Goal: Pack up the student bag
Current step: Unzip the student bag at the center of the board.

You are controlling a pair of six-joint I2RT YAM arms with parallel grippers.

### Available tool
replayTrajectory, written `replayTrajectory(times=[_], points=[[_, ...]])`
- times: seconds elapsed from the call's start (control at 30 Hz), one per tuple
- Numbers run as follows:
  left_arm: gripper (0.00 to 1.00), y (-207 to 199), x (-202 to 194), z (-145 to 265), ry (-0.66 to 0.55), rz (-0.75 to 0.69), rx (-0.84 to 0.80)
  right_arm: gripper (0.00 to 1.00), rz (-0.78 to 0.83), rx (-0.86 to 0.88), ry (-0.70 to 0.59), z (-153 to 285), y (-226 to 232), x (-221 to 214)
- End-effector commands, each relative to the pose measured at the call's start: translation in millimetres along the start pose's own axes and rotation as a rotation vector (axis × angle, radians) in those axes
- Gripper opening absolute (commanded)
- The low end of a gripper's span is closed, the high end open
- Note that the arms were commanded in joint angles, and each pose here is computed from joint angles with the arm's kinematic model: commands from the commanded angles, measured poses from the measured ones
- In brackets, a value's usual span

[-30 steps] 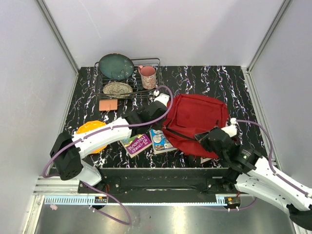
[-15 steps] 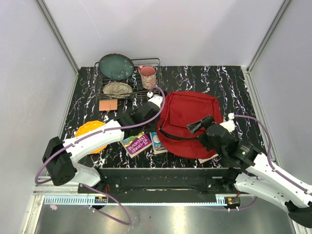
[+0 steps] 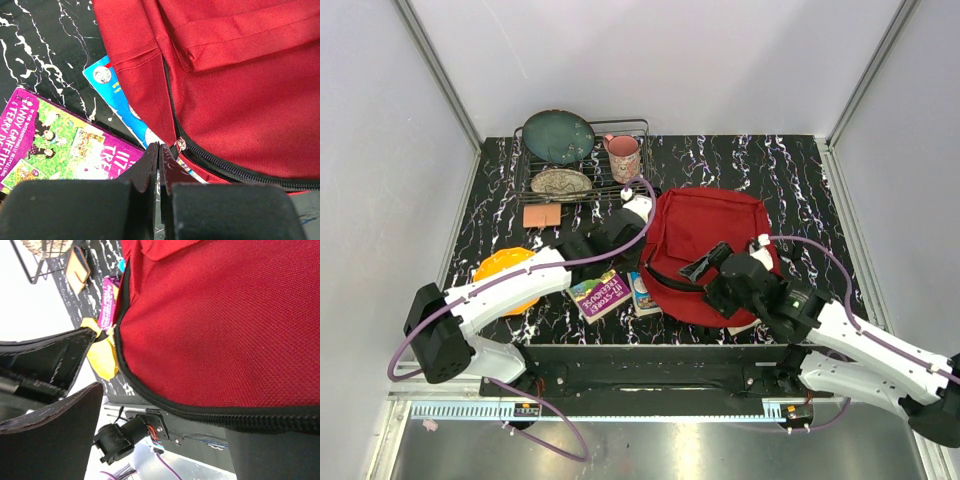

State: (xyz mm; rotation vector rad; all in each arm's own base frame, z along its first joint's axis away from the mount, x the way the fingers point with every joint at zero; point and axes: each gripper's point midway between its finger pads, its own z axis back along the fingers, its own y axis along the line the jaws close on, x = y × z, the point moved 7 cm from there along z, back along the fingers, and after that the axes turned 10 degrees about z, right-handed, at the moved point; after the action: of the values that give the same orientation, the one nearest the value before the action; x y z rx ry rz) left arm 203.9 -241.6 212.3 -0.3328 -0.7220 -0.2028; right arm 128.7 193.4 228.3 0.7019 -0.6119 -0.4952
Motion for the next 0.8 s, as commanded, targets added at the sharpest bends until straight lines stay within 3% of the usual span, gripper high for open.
replayTrajectory(times=[0.0,0.37,0.77], points=[[0.00,-1.0,8.8,15.8,-0.046,0.025,-0.047,1.00,-0.039,0.046,-0.050,-0.2,21.9,8.4],[0.00,-7.1,5.8,16.7,-0.037,0.070,-0.102,1.00,-0.201,0.035,-0.157,-7.1,17.9,5.3],[0.00,-6.5,0.6,19.0,-0.022,0.114,-0.107,1.00,-0.237,-0.006,-0.125,-13.7,12.9,-4.9]])
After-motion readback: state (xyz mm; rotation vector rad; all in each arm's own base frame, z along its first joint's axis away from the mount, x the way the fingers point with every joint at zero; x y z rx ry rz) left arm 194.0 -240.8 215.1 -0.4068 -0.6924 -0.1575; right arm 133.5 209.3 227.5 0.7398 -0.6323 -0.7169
